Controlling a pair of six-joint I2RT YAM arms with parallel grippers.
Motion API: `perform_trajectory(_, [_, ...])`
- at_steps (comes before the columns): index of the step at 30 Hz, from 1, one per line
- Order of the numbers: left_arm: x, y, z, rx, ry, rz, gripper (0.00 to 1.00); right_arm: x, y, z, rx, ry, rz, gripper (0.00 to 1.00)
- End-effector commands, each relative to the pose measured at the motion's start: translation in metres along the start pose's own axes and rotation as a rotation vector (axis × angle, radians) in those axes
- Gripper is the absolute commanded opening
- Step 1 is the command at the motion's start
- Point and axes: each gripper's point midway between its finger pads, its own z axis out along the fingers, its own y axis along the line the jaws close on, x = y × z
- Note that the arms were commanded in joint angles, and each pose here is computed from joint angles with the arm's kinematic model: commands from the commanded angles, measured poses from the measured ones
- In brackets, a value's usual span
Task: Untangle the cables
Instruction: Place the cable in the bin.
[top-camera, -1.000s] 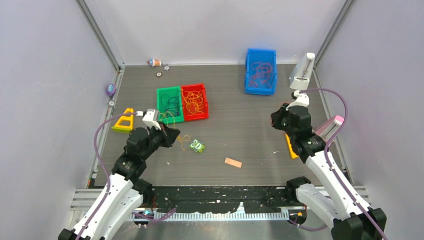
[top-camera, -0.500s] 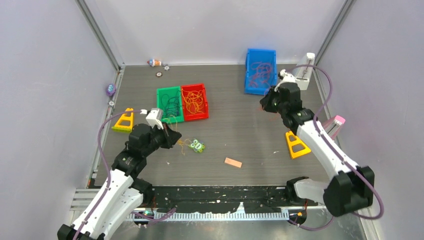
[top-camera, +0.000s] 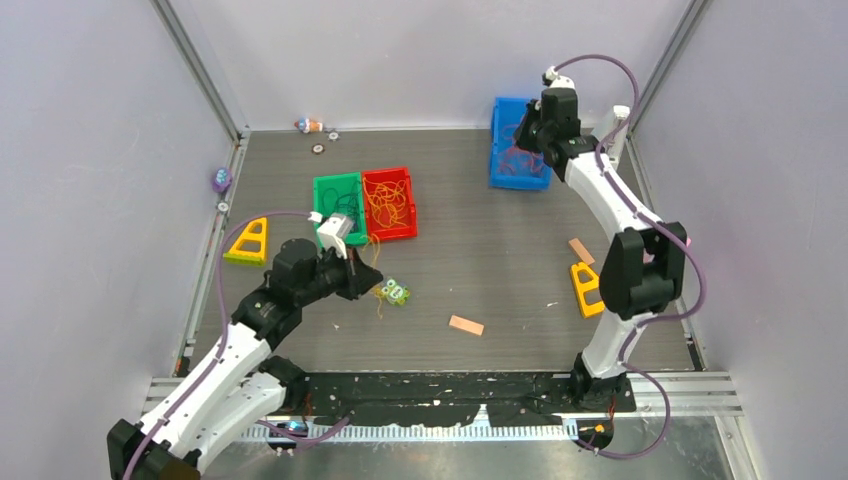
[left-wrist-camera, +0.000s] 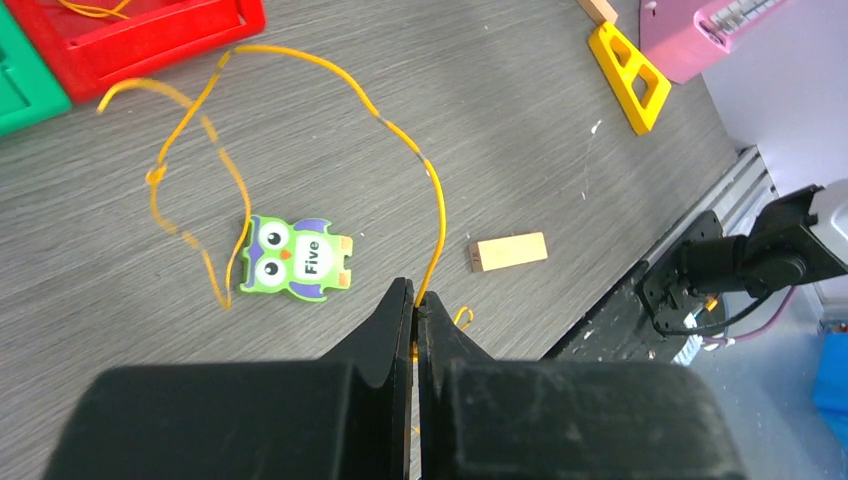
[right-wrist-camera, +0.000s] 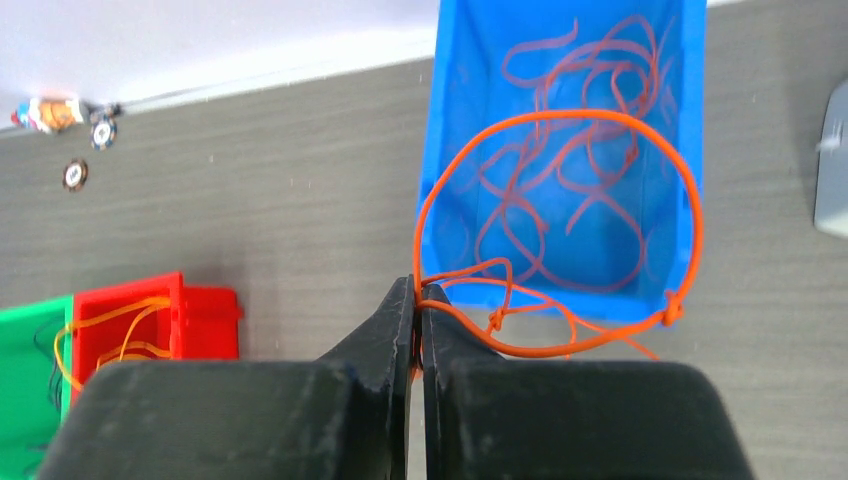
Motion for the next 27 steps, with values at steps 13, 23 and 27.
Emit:
perform_trajectory(13, [-0.02, -0.017, 0.005, 0.019, -0.002, 0.071, 0.0, -0.066, -0.016, 0.106, 0.016, -0.07, -0.055, 0.25])
perform_trajectory(23, [-0.028, -0.021, 0.007, 0.021, 0.009, 0.086, 0.0, -0.082, -0.011, 0.074, 0.014, -0.078, -0.077, 0.75])
perform_trajectory(27, [-0.033, -0.023, 0.01, 0.021, 0.023, 0.093, 0.0, -0.07, 0.003, 0.042, -0.072, -0.044, -0.076, 0.76])
